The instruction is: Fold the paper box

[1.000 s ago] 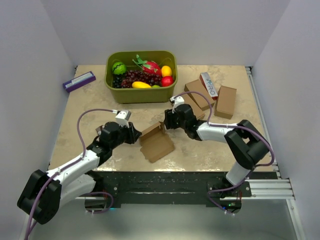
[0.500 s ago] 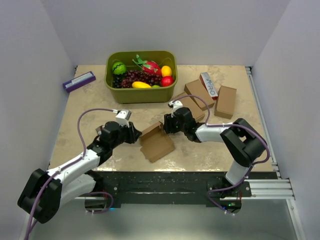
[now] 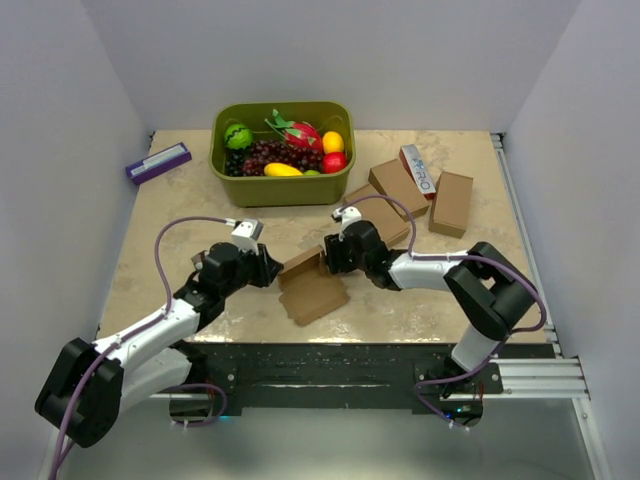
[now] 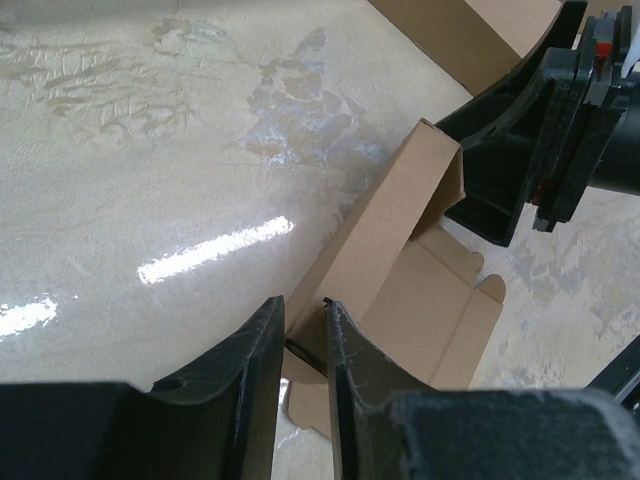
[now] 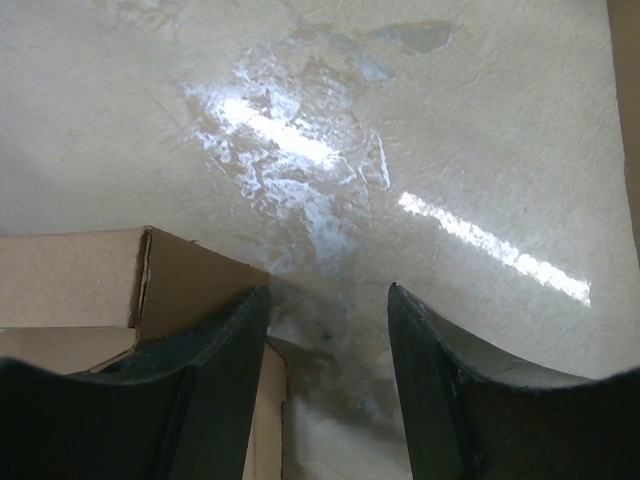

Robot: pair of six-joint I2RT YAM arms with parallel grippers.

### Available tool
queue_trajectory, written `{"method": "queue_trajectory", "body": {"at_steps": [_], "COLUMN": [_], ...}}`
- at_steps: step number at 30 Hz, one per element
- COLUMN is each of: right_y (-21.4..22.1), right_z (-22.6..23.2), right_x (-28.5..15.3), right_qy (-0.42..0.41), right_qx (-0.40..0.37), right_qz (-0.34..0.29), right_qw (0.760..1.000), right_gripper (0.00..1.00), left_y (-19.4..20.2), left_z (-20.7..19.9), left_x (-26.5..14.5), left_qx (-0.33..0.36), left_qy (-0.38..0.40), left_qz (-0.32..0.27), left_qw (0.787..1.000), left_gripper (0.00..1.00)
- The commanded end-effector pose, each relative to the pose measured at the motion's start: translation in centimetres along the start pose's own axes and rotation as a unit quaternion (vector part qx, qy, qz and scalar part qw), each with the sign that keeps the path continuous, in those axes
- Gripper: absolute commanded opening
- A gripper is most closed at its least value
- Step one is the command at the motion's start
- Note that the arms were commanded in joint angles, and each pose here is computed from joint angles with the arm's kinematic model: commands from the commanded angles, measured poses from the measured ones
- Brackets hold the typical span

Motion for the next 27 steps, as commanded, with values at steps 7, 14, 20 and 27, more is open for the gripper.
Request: {"method": "queue_trajectory", "body": {"at_steps": [7, 14, 20, 27], "right_y": [-0.7, -0.9, -1.7, -2.7], "right_z": [-2.6, -1.3, -0.6, -0.2], "right_x": [-3.4, -4.3, -4.6, -3.4], "right_qy": [-0.034, -0.120, -0.160, -0.165], "right_qx": [0.021, -0.019, -0.045, -0.071], "right_qz": [-0.025, -0.062, -0.085, -0.088], "right_qw": [0.999, 0.991, 0.982, 0.980], "right_gripper": [0.63, 0.63, 0.57, 0.55], "left_y": [0.3, 0.2, 0.1, 0.2], "left_z": [0.1, 0.0, -0.1, -0.2], "left_x": [-0.3, -0.3, -0.3, -0.3], "left_qx": [0.027, 0.028, 0.031, 0.033], "left_qy": [0.004, 0.005, 0.011, 0.016], "left_qz": [0.015, 0.013, 0.012, 0.014], "left_qw": [1.000, 0.999, 0.999, 0.999], "left_gripper": [0.25, 0.25, 0.25, 0.25]}}
Point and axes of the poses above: each gripper's point midway between its finger pads, its own x axis out along the fingers, its own z axis along the line the jaws close on, y = z × x, the point moved 8 cm from there along -x, back along the fingers
